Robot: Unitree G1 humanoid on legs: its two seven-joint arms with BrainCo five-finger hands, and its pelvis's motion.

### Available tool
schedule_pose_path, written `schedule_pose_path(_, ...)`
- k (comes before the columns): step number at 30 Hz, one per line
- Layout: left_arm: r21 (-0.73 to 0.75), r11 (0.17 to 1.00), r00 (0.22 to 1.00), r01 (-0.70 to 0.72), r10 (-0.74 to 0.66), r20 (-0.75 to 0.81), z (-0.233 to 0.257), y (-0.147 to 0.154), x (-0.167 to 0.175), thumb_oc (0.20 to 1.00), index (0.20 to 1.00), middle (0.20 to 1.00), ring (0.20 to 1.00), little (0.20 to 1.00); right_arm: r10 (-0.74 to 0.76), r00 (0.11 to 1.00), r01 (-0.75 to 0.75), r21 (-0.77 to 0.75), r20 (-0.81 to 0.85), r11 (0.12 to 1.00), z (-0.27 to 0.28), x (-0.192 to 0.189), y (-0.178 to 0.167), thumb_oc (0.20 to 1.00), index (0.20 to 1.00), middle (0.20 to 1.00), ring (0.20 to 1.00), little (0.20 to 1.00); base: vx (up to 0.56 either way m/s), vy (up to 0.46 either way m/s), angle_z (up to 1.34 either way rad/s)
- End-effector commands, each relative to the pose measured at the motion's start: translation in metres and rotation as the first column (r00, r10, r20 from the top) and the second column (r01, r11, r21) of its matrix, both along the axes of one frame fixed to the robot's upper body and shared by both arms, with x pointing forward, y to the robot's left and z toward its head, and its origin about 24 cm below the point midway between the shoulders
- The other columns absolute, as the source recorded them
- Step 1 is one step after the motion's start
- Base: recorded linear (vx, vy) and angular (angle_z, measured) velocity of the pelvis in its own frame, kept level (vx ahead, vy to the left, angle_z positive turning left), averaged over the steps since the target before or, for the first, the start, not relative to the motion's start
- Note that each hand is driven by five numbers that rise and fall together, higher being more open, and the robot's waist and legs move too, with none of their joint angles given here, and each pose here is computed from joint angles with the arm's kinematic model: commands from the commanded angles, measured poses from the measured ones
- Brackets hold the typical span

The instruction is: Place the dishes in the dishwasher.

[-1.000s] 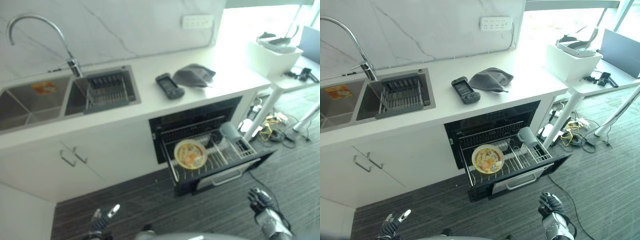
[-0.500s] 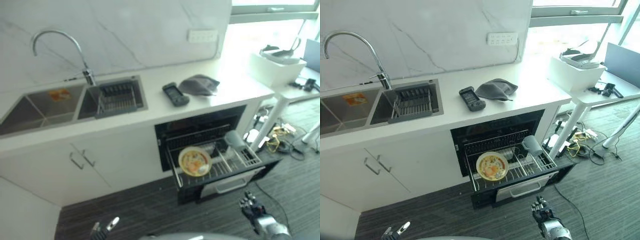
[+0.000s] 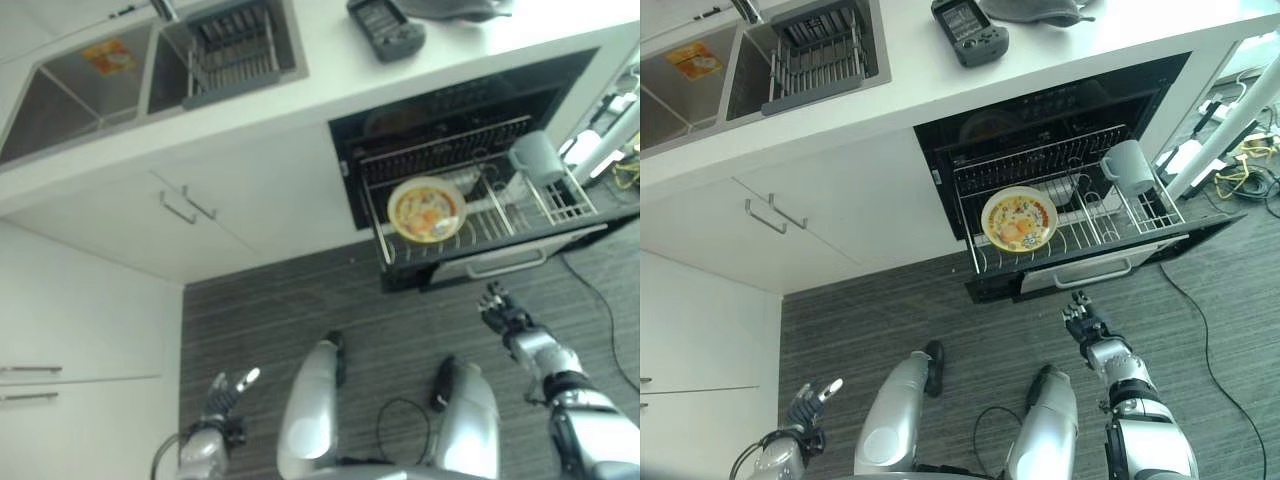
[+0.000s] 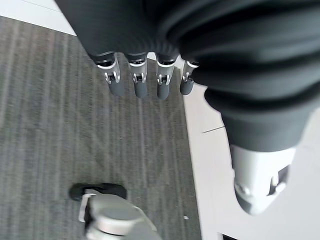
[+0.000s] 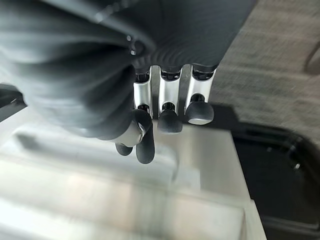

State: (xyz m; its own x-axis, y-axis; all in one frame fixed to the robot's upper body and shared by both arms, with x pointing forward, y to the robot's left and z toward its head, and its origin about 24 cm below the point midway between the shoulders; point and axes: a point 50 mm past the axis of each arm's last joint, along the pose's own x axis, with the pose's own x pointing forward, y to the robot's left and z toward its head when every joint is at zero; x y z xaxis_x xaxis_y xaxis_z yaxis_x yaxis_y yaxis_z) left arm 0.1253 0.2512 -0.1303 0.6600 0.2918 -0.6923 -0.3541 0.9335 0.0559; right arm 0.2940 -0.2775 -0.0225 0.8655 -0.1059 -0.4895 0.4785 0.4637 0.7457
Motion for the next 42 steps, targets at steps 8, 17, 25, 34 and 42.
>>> schedule_pose_path(8, 0.026, 0.999, 0.998, 0.048, -0.047, -0.034, 0.003, 0.015, -0.018, 1.0, 1.0, 1.0, 1.0, 1.0, 0.044, 0.983, -0.02, -0.129, 0.18, 0.991, 0.066, 0.037, -0.015, 0.2, 0.2, 0.2, 0.2, 0.2, 0.09, 0.038, 0.09)
schedule_pose_path(17, 0.006, 0.995, 0.994, 0.101, -0.101, -0.035, 0.005, 0.015, -0.019, 1.0, 1.0, 1.0, 1.0, 1.0, 0.056, 0.972, 0.02, -0.318, 0.23, 0.948, 0.141, 0.063, -0.046, 0.2, 0.2, 0.2, 0.2, 0.2, 0.08, 0.039, 0.11)
schedule_pose_path(25, -0.005, 0.986, 0.984, 0.169, -0.169, -0.057, 0.005, 0.019, -0.028, 1.0, 1.0, 1.0, 1.0, 1.0, 0.046, 0.966, 0.083, -0.477, 0.254, 0.875, 0.199, 0.07, -0.069, 0.2, 0.2, 0.2, 0.2, 0.2, 0.06, 0.04, 0.16)
schedule_pose_path(34, -0.04, 0.969, 0.953, 0.243, -0.246, -0.175, 0.0, 0.024, -0.048, 1.0, 1.0, 1.0, 1.0, 1.0, -0.046, 0.967, 0.216, -0.71, 0.251, 0.67, 0.286, 0.065, -0.095, 0.2, 0.2, 0.2, 0.2, 0.2, 0.08, 0.043, 0.13)
schedule_pose_path(42, -0.046, 0.958, 0.894, 0.282, -0.28, -0.35, -0.003, 0.045, -0.08, 1.0, 1.0, 1.0, 1.0, 1.0, -0.237, 0.925, 0.366, -0.865, 0.297, 0.342, 0.4, 0.016, -0.126, 0.2, 0.2, 0.2, 0.2, 0.2, -0.04, -0.03, 0.26)
